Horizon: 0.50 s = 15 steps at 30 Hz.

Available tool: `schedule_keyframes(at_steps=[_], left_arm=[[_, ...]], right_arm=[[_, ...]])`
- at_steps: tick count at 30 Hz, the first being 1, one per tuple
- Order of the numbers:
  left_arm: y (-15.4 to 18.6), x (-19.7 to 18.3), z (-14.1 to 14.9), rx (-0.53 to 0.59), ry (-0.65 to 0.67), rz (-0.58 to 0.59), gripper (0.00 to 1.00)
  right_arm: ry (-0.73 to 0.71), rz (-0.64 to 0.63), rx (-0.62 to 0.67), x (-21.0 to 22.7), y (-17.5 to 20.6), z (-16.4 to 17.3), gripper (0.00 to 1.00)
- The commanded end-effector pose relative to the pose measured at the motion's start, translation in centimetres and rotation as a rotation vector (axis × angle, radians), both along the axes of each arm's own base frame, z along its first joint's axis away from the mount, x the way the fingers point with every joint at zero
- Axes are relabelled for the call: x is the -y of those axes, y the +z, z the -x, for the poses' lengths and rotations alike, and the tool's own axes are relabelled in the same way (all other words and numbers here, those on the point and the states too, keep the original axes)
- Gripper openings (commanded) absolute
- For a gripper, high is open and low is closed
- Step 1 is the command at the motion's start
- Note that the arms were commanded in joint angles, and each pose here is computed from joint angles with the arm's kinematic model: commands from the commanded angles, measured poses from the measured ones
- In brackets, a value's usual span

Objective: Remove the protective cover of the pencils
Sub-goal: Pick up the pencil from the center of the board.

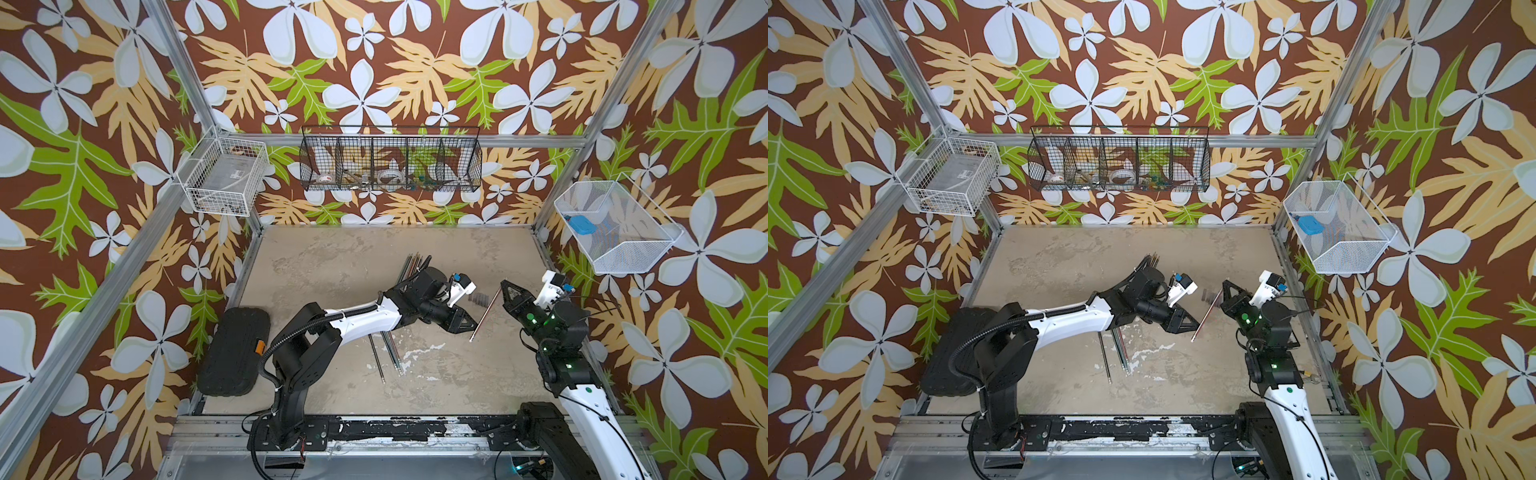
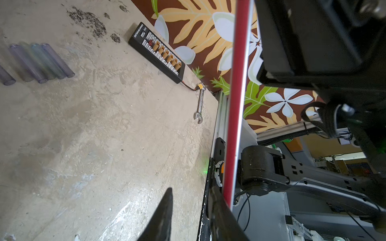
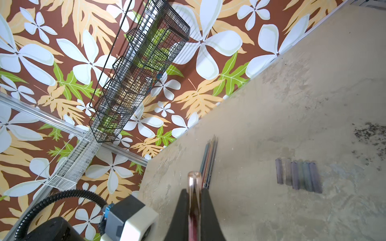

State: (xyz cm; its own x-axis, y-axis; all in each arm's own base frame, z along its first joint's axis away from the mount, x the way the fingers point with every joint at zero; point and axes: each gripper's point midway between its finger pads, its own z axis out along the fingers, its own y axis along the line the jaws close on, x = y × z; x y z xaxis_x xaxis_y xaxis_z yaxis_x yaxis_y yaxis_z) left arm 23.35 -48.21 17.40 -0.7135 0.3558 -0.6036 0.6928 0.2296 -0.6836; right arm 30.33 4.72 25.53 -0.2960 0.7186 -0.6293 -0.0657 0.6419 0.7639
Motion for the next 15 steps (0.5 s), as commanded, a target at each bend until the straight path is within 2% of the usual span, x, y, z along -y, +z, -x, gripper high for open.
schedule_keyframes(at_steps=[1,9,15], left_arm=[[0.6,0.2,0.0,0.017,-0.005,0.012,0.31],[0.7,-0.1,-0.6,0.063,0.011,-0.023,0.31],[0.8,0.0,-0.4,0.054,0.001,-0.018,0.31]], right_arm=[[-0.026,-0.017,0.019,0.4,0.6,-0.2,0.00],[-0.064,0.097,-0.070,1.3,-1.4,0.3,0.00],[-0.106,0.101,-0.081,2.0,-2.8,0.5,0.00]])
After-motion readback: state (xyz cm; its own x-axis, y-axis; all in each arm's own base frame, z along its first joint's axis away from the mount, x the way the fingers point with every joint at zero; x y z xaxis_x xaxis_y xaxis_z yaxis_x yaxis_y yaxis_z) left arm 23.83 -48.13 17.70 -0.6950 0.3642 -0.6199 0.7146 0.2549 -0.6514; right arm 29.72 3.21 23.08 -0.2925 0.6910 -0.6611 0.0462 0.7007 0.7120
